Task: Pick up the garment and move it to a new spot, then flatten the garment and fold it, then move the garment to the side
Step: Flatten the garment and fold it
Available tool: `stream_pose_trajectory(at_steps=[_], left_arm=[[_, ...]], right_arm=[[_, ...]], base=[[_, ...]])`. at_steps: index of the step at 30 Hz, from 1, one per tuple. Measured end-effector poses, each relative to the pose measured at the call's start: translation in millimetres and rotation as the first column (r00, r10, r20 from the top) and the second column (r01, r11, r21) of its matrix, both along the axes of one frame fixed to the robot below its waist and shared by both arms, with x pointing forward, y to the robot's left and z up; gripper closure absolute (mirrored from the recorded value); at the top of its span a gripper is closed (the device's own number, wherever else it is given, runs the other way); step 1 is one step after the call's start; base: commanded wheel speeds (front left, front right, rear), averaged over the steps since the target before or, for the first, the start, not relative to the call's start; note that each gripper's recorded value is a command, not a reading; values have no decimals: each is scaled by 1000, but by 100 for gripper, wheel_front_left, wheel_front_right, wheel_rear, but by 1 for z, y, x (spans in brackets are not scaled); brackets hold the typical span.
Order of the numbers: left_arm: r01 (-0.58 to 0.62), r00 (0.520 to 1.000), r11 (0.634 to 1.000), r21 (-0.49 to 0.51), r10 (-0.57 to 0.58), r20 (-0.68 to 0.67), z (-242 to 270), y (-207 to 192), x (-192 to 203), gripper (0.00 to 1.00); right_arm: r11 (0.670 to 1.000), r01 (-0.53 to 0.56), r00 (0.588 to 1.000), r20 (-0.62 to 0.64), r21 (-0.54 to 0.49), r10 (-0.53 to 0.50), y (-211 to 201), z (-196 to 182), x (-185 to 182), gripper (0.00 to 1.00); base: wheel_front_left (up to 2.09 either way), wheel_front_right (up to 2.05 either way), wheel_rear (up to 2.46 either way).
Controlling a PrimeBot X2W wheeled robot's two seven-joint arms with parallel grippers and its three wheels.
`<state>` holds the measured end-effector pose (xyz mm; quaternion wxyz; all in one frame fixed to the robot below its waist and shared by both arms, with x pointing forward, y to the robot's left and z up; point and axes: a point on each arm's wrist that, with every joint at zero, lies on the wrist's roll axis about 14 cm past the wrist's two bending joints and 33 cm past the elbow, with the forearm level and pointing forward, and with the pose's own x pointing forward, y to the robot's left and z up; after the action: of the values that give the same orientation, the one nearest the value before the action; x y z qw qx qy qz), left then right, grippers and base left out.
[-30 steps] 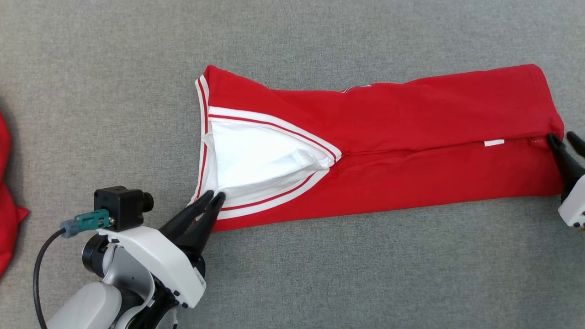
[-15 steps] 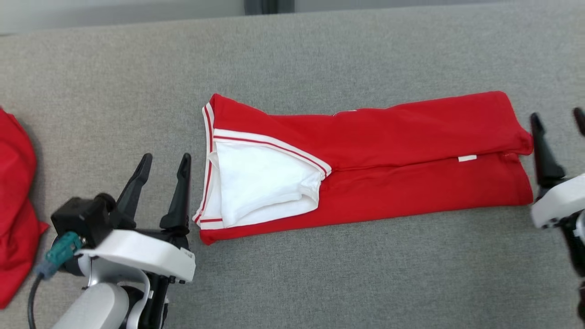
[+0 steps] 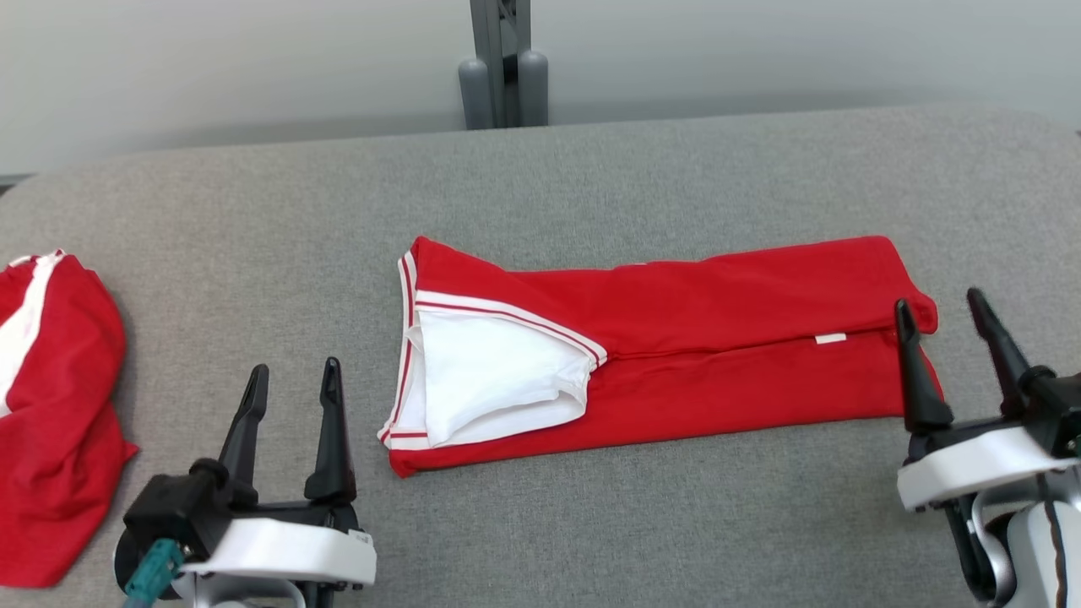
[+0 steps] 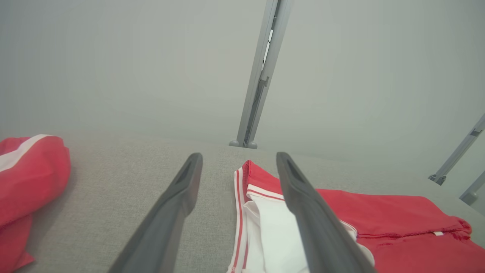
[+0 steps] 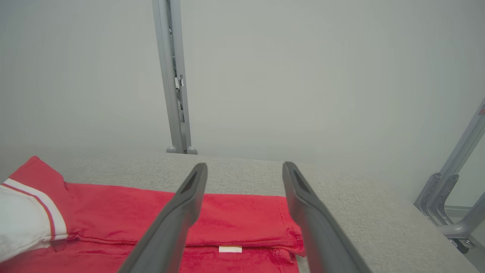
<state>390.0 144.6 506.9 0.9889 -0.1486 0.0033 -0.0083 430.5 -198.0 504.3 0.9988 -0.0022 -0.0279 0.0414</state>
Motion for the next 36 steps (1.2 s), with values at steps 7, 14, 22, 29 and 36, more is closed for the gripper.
stream_pose_trajectory(at_steps=[7,14,22,29,36], left_arm=[[-18,998,999,47,16,55,7,0,-27,0],[-46,997,996,75,41,71,5,7,-47,0],[-23,997,994,102,15,74,1,4,-53,0],[-7,997,994,112,-1,78,0,1,-53,0],[17,998,993,113,-24,64,-5,-4,-54,0]], right_arm=[[999,10,1000,-9,39,-9,8,-6,-24,0],[997,31,999,-17,74,-30,9,-9,-45,0],[995,50,999,-22,90,-48,6,-11,-56,0],[992,68,997,-43,103,-64,3,-18,-61,0],[977,142,986,-115,158,-125,-14,-39,-60,0]], base=[[0,0,0],[0,0,0],[0,0,0],[0,0,0],[0,0,0]])
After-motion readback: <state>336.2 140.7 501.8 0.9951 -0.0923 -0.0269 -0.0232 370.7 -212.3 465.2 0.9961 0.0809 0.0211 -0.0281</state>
